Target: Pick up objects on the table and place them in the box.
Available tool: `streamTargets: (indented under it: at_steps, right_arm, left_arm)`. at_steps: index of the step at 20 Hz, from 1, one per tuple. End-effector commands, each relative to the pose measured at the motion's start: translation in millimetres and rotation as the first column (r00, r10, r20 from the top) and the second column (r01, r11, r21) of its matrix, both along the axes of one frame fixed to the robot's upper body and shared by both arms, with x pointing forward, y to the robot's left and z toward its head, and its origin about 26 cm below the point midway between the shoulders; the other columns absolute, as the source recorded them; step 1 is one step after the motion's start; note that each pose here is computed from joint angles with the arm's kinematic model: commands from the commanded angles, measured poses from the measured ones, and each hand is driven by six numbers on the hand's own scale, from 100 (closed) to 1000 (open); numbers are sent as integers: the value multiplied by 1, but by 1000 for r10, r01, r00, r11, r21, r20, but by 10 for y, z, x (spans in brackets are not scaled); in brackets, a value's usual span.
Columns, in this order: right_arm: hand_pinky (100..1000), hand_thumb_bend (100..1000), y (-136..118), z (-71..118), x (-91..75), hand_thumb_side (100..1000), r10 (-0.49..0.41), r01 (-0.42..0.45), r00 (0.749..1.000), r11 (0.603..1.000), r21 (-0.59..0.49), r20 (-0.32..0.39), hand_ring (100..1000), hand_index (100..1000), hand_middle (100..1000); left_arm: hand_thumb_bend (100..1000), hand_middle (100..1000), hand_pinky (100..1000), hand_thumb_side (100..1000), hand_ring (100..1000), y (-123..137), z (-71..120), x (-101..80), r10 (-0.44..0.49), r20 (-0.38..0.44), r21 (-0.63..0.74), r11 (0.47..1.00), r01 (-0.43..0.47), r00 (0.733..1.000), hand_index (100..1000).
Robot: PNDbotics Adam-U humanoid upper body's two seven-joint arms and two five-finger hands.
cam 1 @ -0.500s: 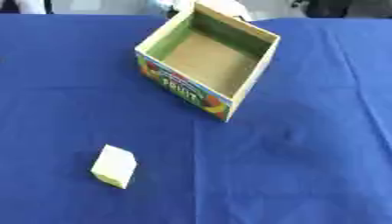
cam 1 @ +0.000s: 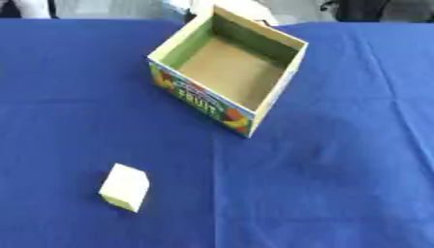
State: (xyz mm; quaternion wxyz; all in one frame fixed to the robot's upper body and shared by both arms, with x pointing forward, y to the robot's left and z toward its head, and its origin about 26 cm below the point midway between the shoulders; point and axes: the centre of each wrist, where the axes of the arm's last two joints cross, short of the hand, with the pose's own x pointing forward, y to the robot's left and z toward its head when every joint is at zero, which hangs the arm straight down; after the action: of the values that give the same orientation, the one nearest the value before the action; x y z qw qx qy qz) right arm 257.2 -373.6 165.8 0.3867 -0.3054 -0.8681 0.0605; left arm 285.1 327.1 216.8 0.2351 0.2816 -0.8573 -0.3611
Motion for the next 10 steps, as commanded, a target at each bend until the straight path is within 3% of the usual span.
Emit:
streamTargets:
  at_steps: [1, 3, 5, 10]
  right_arm:
    - [687, 100, -2, 82, -25, 1000, 1, -1, 1000, 999, -32, 15, 713, 828, 607]
    - [687, 100, -4, 77, -29, 1000, 1, -1, 1000, 999, -34, 10, 713, 828, 607]
    - [687, 100, -2, 74, -29, 1000, 4, -4, 1000, 999, -36, 7, 713, 828, 607]
    - [688, 100, 3, 66, -30, 1000, 11, -12, 1000, 999, -42, -4, 713, 828, 606]
  left_arm:
    - [232, 841, 696, 875, 739, -7, 148, -6, -1, 26, 61, 998, -1, 1000, 751]
    - [317, 850, 713, 898, 759, -49, 241, 16, -3, 27, 147, 989, -1, 1000, 781]
    - [330, 860, 726, 926, 771, -112, 344, 41, 14, 7, 264, 964, -15, 1000, 806]
    - [470, 921, 772, 924, 810, -348, 462, 92, 45, -140, 488, 872, 30, 989, 843]
